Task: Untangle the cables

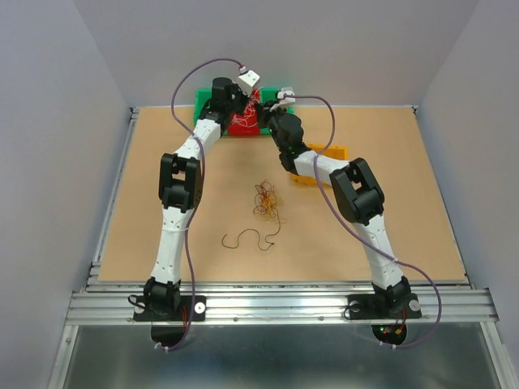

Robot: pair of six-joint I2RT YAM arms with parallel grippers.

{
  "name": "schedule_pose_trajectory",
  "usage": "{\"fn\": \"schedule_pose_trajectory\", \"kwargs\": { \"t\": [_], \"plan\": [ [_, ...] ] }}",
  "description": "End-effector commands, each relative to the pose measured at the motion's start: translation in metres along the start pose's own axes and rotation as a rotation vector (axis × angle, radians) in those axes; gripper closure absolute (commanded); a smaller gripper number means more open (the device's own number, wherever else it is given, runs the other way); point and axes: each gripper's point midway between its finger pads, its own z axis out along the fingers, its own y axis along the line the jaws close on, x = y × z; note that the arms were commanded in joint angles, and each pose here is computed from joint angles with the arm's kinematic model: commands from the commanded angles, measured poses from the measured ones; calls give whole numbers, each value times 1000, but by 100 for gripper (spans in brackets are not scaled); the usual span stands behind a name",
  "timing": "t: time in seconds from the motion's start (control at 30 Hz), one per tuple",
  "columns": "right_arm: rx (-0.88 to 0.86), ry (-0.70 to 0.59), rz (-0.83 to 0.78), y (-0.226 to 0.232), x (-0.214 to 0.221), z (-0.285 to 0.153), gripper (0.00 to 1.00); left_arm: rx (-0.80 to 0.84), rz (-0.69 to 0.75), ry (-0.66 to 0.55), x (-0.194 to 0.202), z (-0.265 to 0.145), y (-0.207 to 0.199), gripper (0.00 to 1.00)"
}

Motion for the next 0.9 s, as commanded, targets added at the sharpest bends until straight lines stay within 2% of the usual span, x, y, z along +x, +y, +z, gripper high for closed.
{"fn": "schedule_pose_trajectory", "kwargs": {
  "t": [0.0, 0.17, 0.2, 0.23, 0.27, 0.3, 0.33, 0.43, 0.53, 0.7, 0.83, 0.87],
  "plan": [
    [-7, -138, 46, 4, -45, 18, 99, -39, 21, -164, -53, -2, 15, 100],
    [-1, -149, 86, -5, -43, 25, 99, -52, 10, -182, -54, 1, 17, 100],
    [1, -153, 92, -7, -42, 27, 99, -59, 9, -186, -56, 1, 18, 97],
    [3, -155, 97, -8, -43, 28, 100, -65, 8, -187, -57, 0, 19, 93],
    [8, -157, 105, -11, -43, 28, 100, -69, 5, -194, -59, -1, 21, 81],
    [11, -158, 105, -11, -42, 29, 99, -76, 3, -199, -63, -3, 23, 77],
    [15, -162, 109, -13, -43, 30, 100, -75, 5, -200, -64, -3, 22, 66],
    [22, -163, 125, -15, -41, 31, 100, -88, 4, -204, -70, -8, 25, 53],
    [12, -164, 135, -16, -41, 33, 99, -108, 15, -201, -73, -12, 30, 49],
    [-10, -171, 144, -14, -40, 37, 100, -149, 20, -188, -74, -21, 45, 49],
    [-38, -166, 150, -12, -33, 42, 99, -181, -13, -214, -87, -44, 66, 48],
    [-56, -161, 157, -9, -31, 43, 99, -202, -31, -244, -101, -58, 78, 48]
  ]
}}
